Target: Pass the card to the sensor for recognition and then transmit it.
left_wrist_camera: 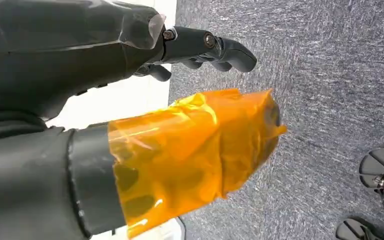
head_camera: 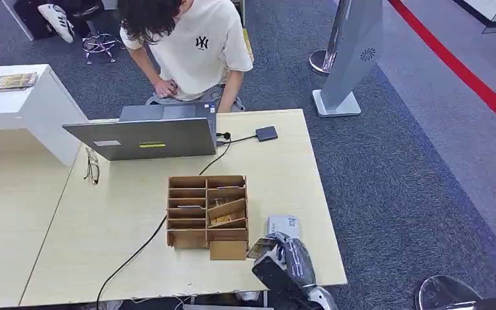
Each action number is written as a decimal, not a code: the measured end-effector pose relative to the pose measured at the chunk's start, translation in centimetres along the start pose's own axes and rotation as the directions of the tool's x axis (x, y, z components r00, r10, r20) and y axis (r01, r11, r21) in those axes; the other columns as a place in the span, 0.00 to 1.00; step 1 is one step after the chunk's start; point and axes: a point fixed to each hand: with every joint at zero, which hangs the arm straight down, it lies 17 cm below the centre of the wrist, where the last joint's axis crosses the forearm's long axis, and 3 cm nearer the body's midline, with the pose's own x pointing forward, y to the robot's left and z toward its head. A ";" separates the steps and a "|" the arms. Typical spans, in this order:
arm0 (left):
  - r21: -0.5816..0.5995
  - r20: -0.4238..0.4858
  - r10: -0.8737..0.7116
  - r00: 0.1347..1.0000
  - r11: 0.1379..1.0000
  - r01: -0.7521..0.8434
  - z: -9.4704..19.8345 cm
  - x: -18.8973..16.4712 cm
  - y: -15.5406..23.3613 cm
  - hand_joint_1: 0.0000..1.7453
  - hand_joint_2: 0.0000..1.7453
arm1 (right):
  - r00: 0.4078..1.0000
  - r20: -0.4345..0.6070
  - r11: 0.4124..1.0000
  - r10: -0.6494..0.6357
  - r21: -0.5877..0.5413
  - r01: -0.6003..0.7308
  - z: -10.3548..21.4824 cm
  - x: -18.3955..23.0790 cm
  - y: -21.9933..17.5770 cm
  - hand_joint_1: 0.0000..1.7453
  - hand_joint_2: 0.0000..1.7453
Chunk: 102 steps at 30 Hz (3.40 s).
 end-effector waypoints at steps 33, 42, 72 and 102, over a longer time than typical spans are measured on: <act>-0.008 -0.010 -0.010 1.000 1.000 0.010 -0.1 -0.3 0.2 0.00 0.00 | 0.976 0.055 0.977 0.211 -0.042 -0.208 -1.6 0.8 -5.1 1.00 1.00; 0.000 -0.014 -0.025 1.000 1.000 0.025 -0.2 -0.4 0.5 0.00 0.00 | 0.962 0.027 0.962 0.271 0.012 -0.272 -1.5 -0.6 -3.3 1.00 1.00; -0.003 -0.016 -0.034 0.999 0.999 0.034 -0.2 -0.3 0.9 0.00 0.00 | 0.926 -0.007 0.925 0.379 0.045 -0.378 -2.2 -2.3 -2.8 1.00 1.00; 0.001 -0.015 -0.040 0.999 0.999 0.040 -0.3 -0.3 1.2 0.00 0.00 | 0.909 -0.038 0.908 0.416 0.075 -0.413 -3.2 -3.7 -2.2 1.00 1.00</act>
